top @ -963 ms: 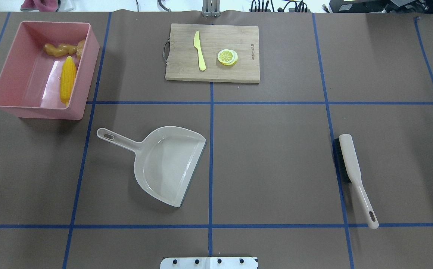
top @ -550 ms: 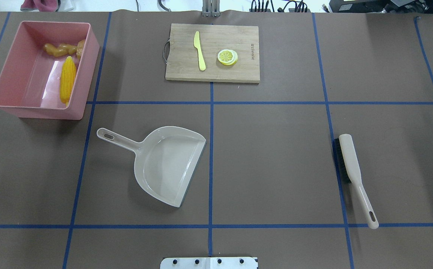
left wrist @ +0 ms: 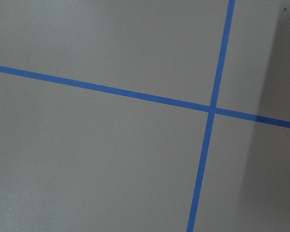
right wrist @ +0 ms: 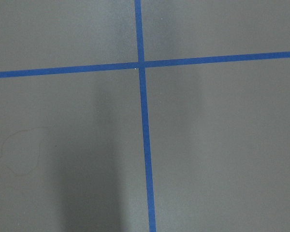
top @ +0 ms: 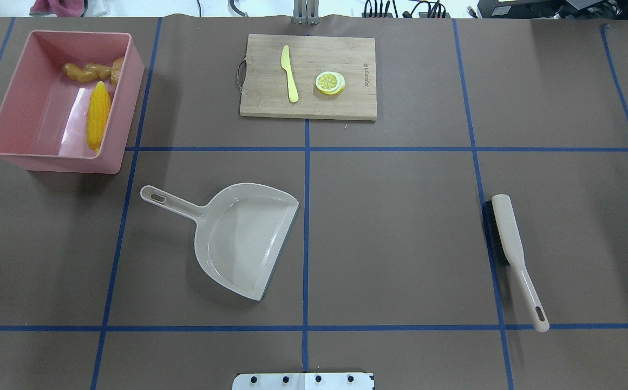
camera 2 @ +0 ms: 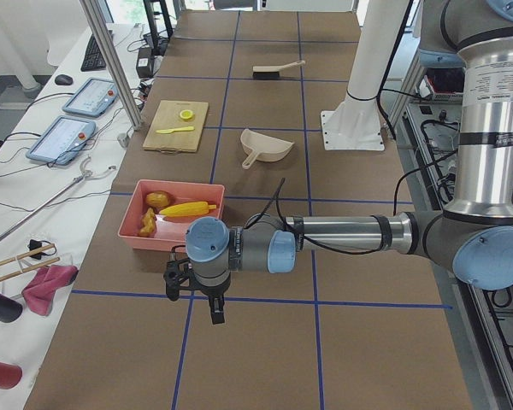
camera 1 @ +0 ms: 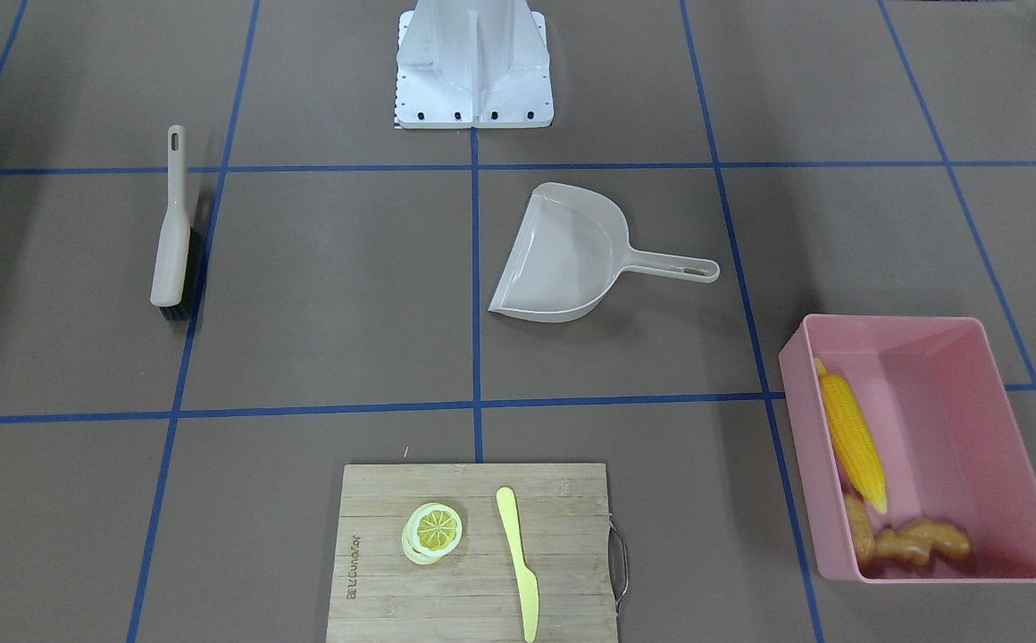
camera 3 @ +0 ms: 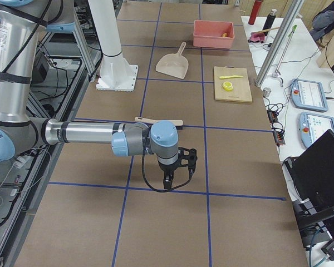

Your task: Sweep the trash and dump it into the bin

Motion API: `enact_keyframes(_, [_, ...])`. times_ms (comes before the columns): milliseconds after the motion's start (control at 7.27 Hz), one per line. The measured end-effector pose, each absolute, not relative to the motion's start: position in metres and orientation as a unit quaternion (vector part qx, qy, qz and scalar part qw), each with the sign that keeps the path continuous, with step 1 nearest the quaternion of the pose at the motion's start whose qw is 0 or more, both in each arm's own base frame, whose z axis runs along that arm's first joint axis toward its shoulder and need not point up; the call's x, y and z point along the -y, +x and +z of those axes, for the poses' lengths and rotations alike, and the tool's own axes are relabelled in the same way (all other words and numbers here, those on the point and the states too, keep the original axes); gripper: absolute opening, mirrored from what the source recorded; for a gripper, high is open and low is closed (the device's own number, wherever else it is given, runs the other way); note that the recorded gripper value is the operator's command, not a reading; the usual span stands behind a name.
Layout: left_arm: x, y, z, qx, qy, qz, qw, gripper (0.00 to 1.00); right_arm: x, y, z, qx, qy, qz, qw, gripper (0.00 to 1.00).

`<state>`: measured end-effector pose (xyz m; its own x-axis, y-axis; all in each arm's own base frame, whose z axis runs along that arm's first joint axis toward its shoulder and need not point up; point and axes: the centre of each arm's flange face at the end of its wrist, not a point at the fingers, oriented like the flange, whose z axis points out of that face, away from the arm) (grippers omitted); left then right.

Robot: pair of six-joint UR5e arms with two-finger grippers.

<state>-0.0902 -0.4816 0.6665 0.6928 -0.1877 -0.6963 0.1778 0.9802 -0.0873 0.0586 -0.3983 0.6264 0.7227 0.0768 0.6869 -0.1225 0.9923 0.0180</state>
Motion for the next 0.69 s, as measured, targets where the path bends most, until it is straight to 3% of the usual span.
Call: enact_keyframes(688, [0.4804,-0.0900,0.6680,-0.378,-0.001,-0.094,0.921,0.99,0.3984,0.0586,0.6262,0.369,0.031,0.054,0.928,1.00])
